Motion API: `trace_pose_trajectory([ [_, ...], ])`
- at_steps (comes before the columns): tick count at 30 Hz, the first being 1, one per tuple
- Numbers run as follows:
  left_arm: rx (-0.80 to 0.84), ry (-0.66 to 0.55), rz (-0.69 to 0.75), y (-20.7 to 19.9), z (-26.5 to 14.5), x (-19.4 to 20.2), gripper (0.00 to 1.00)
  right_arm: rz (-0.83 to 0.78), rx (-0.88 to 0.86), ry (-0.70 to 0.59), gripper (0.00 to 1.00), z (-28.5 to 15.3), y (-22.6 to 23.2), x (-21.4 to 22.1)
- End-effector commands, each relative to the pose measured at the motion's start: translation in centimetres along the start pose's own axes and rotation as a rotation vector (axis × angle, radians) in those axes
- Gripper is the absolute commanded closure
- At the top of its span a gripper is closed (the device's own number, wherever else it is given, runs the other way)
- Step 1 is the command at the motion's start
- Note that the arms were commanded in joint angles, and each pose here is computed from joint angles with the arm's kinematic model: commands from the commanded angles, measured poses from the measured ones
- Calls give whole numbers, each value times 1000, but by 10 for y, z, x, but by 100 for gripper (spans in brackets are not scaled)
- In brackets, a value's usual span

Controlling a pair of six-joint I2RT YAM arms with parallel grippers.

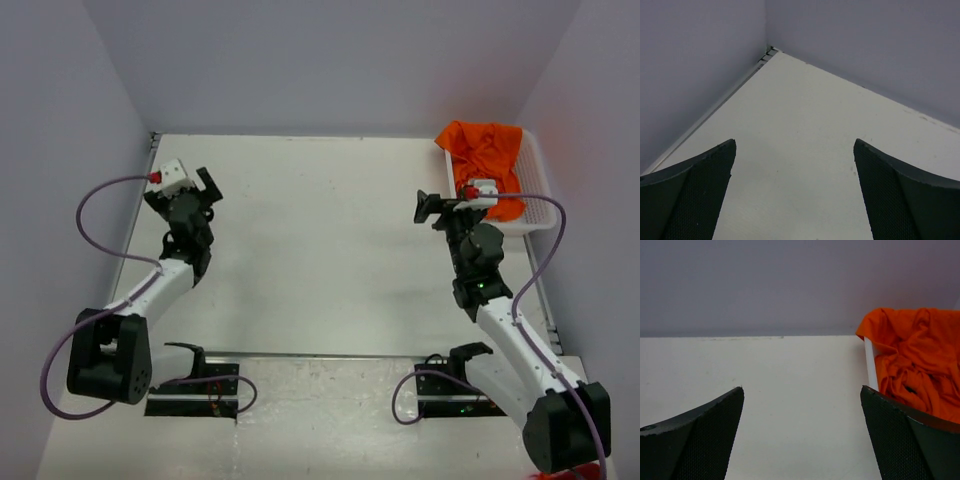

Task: Fold and stack the t-shirts
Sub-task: Grab crumpled tshirt from bin with the right arm

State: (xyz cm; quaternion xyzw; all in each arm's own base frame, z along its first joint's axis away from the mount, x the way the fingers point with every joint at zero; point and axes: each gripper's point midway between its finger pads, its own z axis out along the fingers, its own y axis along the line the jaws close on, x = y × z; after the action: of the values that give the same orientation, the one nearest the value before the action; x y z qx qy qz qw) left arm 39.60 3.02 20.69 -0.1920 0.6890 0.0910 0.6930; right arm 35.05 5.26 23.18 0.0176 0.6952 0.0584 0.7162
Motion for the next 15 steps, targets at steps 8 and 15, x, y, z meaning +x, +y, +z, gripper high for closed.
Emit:
trace_pose_trajectory([
  [8,-49,205,44,-36,-43,-71,0,179,-556,-70,1,-61,108,-103],
  [15,158,129,-18,-58,-61,-100,0,247,-733,-31,1,-63,139,-128],
])
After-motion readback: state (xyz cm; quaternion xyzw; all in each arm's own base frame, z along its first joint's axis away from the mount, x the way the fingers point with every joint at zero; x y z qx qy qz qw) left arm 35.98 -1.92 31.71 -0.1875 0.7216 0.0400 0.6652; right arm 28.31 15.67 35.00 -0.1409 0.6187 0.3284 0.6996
